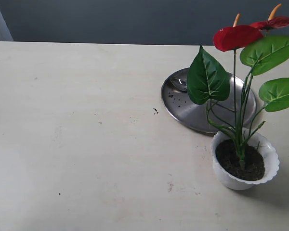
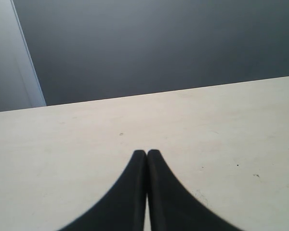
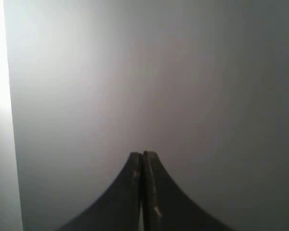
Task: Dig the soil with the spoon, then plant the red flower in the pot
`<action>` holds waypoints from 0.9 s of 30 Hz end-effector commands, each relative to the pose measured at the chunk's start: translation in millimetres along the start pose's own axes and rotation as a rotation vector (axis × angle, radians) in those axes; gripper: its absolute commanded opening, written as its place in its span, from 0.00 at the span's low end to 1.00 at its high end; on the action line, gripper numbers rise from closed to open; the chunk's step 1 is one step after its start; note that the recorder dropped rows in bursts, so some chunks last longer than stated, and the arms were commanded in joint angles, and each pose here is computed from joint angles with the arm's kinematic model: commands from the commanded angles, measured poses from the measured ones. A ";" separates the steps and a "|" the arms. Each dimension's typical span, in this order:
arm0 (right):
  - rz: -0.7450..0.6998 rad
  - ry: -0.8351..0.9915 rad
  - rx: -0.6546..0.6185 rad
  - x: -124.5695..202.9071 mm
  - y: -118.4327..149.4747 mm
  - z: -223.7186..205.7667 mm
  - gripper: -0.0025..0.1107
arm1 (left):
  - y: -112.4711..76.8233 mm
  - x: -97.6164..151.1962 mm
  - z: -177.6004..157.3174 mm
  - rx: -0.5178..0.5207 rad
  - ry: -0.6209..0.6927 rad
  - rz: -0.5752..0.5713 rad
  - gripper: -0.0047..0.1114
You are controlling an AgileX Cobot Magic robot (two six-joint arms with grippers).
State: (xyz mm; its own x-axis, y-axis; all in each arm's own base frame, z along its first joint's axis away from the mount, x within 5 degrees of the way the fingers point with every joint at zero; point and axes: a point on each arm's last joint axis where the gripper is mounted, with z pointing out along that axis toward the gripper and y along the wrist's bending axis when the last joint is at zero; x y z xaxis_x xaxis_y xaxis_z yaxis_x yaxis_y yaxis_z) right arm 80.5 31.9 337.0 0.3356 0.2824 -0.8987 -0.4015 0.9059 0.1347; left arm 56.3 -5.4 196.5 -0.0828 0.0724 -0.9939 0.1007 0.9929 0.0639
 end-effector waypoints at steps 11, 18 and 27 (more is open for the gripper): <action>-0.052 0.259 0.009 20.1 -2.3 -34.1 0.02 | -0.3 -1.8 -0.5 0.006 -0.014 0.001 0.04; 0.037 0.377 0.049 72.2 -4.8 -63.2 0.02 | -0.3 -1.8 -0.5 0.006 -0.014 0.001 0.04; -0.032 0.407 0.121 87.9 -14.9 -68.2 0.02 | -0.3 -1.8 -0.5 0.006 -0.014 0.001 0.04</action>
State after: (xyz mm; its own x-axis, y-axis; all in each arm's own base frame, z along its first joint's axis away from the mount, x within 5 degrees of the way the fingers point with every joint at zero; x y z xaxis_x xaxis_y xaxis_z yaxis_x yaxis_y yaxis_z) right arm 57.7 25.0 226.4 -0.0584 0.1642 -0.9847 -0.3170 0.9323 0.1743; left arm 56.3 -5.4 196.5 -0.0828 0.0724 -0.9939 0.1007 0.9929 0.0639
